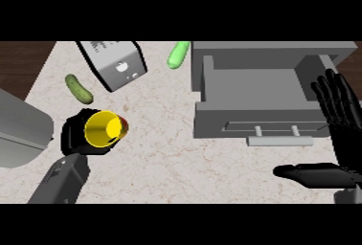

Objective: Pick up the cup, place it into the drawer and close the drawer

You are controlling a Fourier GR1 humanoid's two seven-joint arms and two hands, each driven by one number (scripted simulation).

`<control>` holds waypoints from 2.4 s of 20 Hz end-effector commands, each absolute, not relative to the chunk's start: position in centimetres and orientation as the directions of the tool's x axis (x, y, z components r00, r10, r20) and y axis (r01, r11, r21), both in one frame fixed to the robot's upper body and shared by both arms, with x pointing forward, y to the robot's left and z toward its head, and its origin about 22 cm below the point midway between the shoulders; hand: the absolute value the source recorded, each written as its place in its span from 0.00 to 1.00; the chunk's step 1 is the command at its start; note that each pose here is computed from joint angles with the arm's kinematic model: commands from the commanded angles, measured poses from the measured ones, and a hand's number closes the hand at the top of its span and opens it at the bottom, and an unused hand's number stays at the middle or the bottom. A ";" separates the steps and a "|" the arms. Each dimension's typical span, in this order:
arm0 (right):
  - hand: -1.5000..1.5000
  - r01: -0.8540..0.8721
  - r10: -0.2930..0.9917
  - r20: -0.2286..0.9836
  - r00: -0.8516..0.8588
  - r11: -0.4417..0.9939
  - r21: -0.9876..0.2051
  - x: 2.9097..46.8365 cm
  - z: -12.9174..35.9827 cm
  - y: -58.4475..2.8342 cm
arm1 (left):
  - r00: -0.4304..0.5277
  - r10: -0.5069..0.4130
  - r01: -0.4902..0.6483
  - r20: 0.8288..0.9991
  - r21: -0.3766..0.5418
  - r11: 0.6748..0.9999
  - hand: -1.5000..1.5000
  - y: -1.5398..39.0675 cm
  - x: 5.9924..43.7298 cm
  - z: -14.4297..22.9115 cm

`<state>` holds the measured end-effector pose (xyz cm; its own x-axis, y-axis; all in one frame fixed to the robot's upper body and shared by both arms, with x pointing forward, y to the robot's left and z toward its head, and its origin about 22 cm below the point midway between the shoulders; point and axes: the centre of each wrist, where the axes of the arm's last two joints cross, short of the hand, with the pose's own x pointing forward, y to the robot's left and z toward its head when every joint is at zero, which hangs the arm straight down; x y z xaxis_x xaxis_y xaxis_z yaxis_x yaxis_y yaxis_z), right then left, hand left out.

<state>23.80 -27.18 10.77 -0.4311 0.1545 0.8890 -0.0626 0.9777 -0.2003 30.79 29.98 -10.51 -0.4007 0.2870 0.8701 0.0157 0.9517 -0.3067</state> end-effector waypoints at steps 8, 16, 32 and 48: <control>0.00 -0.049 0.164 0.884 -0.439 0.977 -0.205 23.5 11.8 -27.5 | -0.532 0.300 0.258 0.792 -0.186 0.948 1.00 23.3 37.9 -0.5; 0.00 -0.051 0.169 0.894 -0.415 0.977 -0.208 23.4 11.7 -29.1 | -0.542 0.261 0.294 0.799 -0.110 0.949 1.00 16.3 39.8 8.8; 0.00 -0.062 0.162 0.892 -0.421 0.977 -0.206 23.6 10.1 -30.3 | -0.429 0.152 0.286 0.891 -0.026 0.958 1.00 5.8 42.6 16.3; 0.00 -0.087 0.150 0.883 -0.445 0.974 -0.209 23.6 11.3 -28.9 | -0.368 0.019 0.248 0.930 0.078 0.965 1.00 2.3 42.9 14.0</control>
<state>24.34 -29.27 10.98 -0.4359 0.1544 0.8866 -0.0769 0.9752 -0.2077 43.35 2.93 14.88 -0.3646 0.0568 0.9294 0.2532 0.9666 0.0402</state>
